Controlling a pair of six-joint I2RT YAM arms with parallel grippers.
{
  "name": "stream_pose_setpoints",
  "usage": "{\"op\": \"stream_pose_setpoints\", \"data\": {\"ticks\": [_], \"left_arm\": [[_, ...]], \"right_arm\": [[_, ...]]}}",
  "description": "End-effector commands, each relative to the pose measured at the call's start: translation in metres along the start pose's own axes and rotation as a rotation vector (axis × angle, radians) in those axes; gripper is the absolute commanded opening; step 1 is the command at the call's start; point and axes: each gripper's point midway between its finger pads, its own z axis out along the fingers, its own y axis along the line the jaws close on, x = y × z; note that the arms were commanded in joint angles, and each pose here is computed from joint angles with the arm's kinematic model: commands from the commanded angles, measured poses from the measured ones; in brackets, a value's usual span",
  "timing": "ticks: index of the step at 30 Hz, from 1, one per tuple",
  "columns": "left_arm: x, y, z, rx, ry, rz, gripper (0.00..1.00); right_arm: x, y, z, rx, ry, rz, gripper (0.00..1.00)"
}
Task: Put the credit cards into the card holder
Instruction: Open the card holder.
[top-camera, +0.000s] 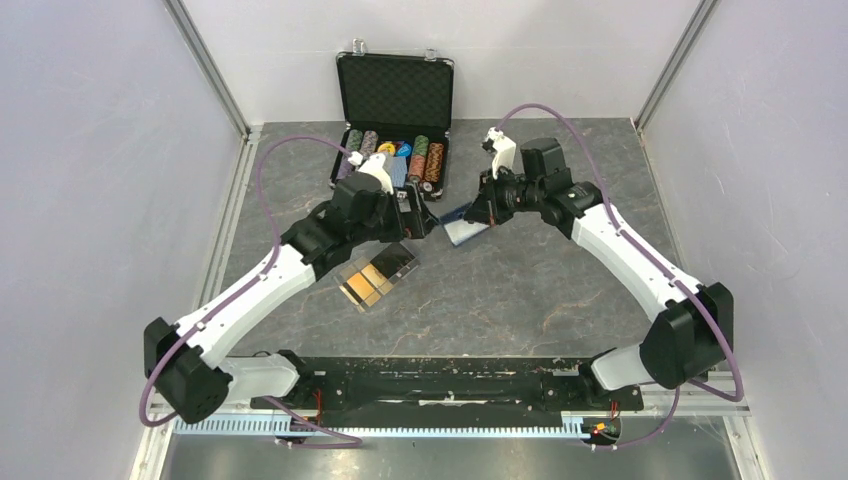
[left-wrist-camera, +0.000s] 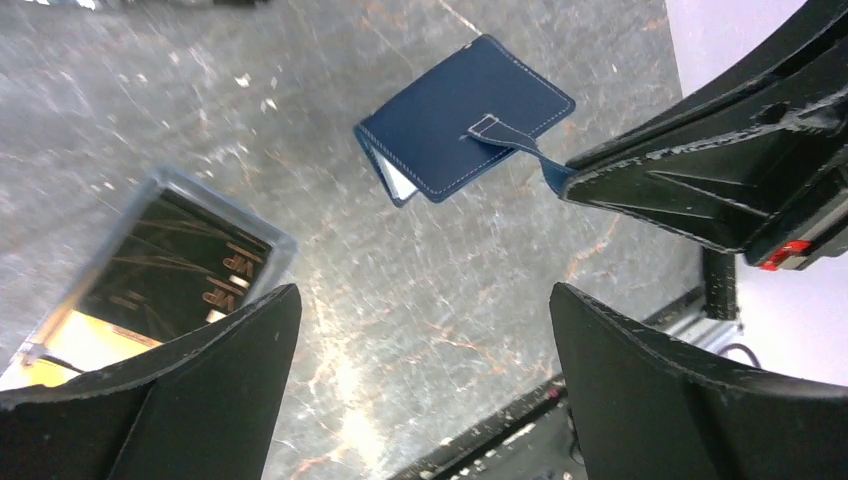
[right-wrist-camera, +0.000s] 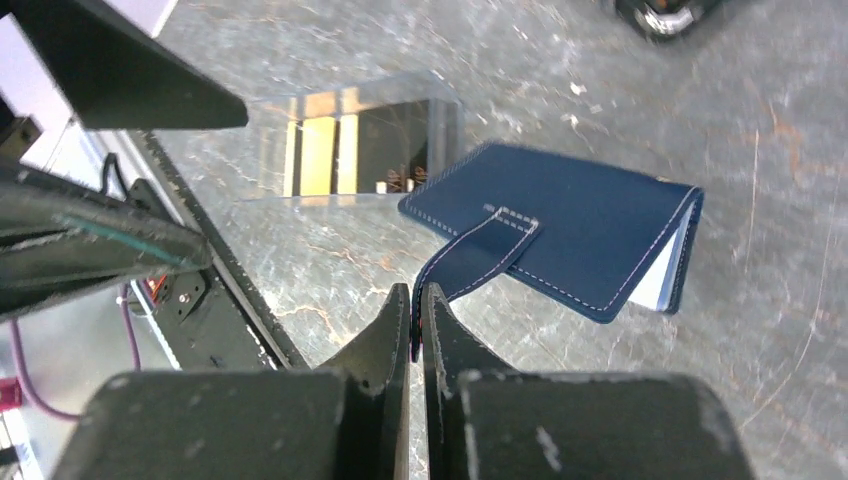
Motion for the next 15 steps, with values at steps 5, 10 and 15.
{"op": "stream_pose_setpoints", "data": {"ticks": [5, 10, 15], "left_arm": [[-0.006, 0.009, -0.011, 0.05, -0.034, 0.398, 1.0], [-0.002, -0.003, -0.014, 0.166, -0.029, 0.581, 1.0], [0.008, -0.017, -0.011, 0.293, -0.027, 0.684, 1.0]], "right_arm": [[-0.035, 0.045, -0.027, -0.188, -0.06, -0.178, 0.0], [-0.039, 0.056, -0.034, -0.232, -0.064, -0.186, 0.0], [-0.038, 0.066, -0.04, -0.276, -0.067, -0.193, 0.0]]}}
